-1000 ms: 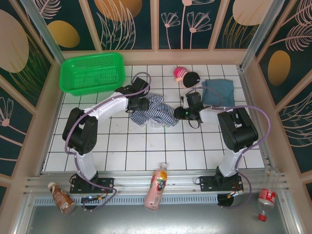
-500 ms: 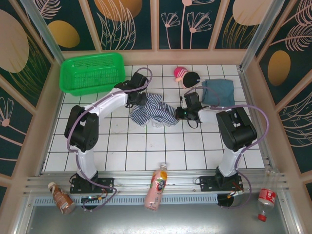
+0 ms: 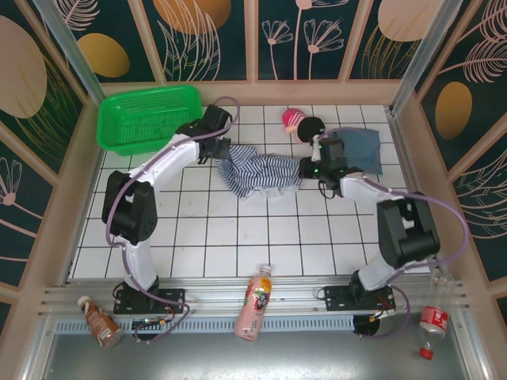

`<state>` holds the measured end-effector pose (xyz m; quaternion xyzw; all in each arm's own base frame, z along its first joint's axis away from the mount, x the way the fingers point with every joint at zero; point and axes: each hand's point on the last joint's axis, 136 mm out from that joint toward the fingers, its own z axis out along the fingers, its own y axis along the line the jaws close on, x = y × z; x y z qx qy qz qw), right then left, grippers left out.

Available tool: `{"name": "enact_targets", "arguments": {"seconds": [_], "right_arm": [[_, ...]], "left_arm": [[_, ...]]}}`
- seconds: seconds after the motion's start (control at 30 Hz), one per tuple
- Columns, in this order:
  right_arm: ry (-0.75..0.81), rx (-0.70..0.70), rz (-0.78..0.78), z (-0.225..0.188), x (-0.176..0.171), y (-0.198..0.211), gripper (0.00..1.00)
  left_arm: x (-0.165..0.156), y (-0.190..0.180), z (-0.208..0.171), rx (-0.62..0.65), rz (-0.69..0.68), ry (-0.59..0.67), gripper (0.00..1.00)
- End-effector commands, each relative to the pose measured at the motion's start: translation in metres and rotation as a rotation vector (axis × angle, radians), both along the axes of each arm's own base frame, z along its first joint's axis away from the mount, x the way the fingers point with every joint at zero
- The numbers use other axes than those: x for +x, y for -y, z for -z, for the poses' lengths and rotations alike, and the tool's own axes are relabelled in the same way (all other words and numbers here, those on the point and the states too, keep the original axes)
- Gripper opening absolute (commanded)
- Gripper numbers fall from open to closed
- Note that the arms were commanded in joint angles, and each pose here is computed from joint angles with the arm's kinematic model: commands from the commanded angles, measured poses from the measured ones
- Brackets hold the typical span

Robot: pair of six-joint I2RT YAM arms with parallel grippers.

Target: Fold and stack the tank tops

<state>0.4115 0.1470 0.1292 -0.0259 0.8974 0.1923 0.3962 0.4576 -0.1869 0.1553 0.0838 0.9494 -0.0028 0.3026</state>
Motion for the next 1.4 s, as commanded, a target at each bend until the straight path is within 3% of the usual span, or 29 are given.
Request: {"name": "enact_targets", "arguments": {"seconds": [0.0,0.2,0.3,0.47,0.57,0.87,0.97,1.07,1.13,1.23,1.37], "right_arm": [[0.188,-0.031,0.056,-0.068,0.009,0.032,0.00],[0.432,-0.058,0.106,-0.168,0.001,0.077,0.00],[0.497,-0.069,0.077,-0.194,-0.012,0.080,0.00],[0.530,-0.084,0.033,-0.195,-0.027,0.077,0.00],[0.610,-0.078,0.035,-0.218,-0.038,0.078,0.00],[1.001,-0.169,0.052,-0.336,-0.091,0.086,0.00],[1.090,-0.190,0.047,-0.366,-0.097,0.085,0.00],[1.134,-0.154,0.010,-0.379,-0.085,0.076,0.00],[1.118,-0.107,-0.049,-0.370,-0.067,0.062,0.00],[1.036,-0.073,-0.137,-0.336,-0.026,0.026,0.00],[0.857,-0.038,-0.264,-0.245,0.034,-0.030,0.00]], "left_arm": [[0.005,-0.021,-0.075,0.029,-0.037,0.158,0.00],[0.000,-0.033,-0.125,-0.019,-0.076,0.269,0.00],[-0.016,-0.037,-0.141,-0.078,-0.080,0.308,0.00],[-0.048,-0.020,-0.105,-0.217,-0.006,0.197,0.00],[-0.068,-0.010,-0.095,-0.294,0.034,0.138,0.00],[-0.125,0.019,-0.174,-0.610,0.224,0.236,0.00],[-0.145,0.040,-0.196,-0.744,0.302,0.220,0.00],[-0.154,0.047,-0.211,-0.792,0.322,0.215,0.00],[-0.152,0.039,-0.191,-0.742,0.275,0.194,0.00],[-0.144,0.014,-0.117,-0.560,0.144,0.113,0.00],[-0.141,-0.005,-0.025,-0.416,0.083,0.056,0.00]]}}
